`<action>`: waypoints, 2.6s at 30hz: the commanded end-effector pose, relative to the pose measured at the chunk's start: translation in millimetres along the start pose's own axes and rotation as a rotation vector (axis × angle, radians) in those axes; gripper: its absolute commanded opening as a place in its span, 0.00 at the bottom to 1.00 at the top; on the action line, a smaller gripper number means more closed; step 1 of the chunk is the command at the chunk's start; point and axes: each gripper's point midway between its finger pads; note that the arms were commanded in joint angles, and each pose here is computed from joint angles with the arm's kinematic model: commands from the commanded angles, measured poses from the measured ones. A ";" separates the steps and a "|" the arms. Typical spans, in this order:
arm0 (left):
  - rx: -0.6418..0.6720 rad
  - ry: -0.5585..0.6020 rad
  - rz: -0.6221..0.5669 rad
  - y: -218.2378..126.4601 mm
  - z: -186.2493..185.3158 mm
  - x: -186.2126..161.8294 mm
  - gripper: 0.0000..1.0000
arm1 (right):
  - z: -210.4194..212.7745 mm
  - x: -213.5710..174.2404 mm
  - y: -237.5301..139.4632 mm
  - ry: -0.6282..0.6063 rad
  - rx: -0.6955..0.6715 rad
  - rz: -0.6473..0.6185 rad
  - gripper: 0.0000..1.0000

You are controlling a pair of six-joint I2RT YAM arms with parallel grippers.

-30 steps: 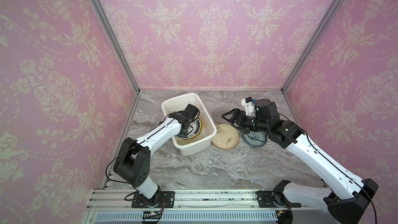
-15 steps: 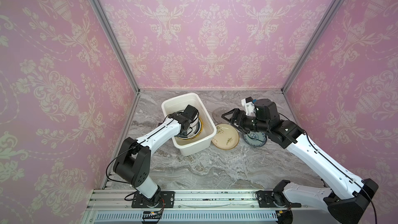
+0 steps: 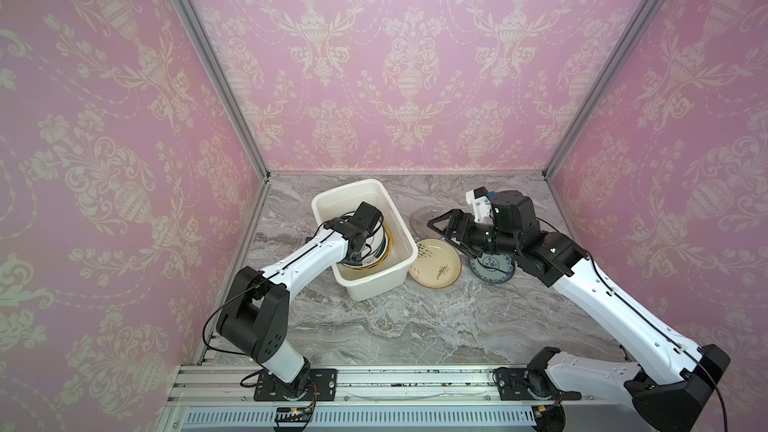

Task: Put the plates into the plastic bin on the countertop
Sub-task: 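Open the left gripper to let the cloud-logo plate lie flat, then raise the left gripper out of the bin while the right reaches toward the plates, then close the right gripper on the rim of the beige leaf-painted plate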

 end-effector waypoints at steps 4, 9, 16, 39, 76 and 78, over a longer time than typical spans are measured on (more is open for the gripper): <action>-0.017 0.117 0.261 14.9 -4.1 -45.7 0.82 | -3.2 1.4 -4.5 0.000 -0.015 -0.014 0.87; -0.214 0.323 0.283 -23.8 -53.1 -34.6 0.93 | -25.0 1.4 -12.3 0.011 -0.073 -0.023 0.89; -0.491 0.563 0.213 -92.2 -88.6 8.0 0.96 | -63.4 2.6 -27.0 0.028 -0.159 -0.056 0.91; -0.701 1.624 0.386 -211.7 13.3 24.6 0.99 | -211.4 -40.2 23.9 0.184 -0.447 0.109 0.86; -0.996 2.415 -0.073 -258.6 59.9 -58.6 0.99 | -279.6 -52.0 84.8 0.410 -0.509 0.146 0.17; -0.999 2.399 -0.074 -258.9 59.5 -58.2 0.99 | -277.7 -52.1 80.5 0.403 -0.511 0.143 0.13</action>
Point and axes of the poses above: each gripper's point midway between its finger pads, its own y axis out along the fingers, its own z axis along the line the jaws close on, x = y × z, and after that the axes turned 3 degrees about y, right-handed
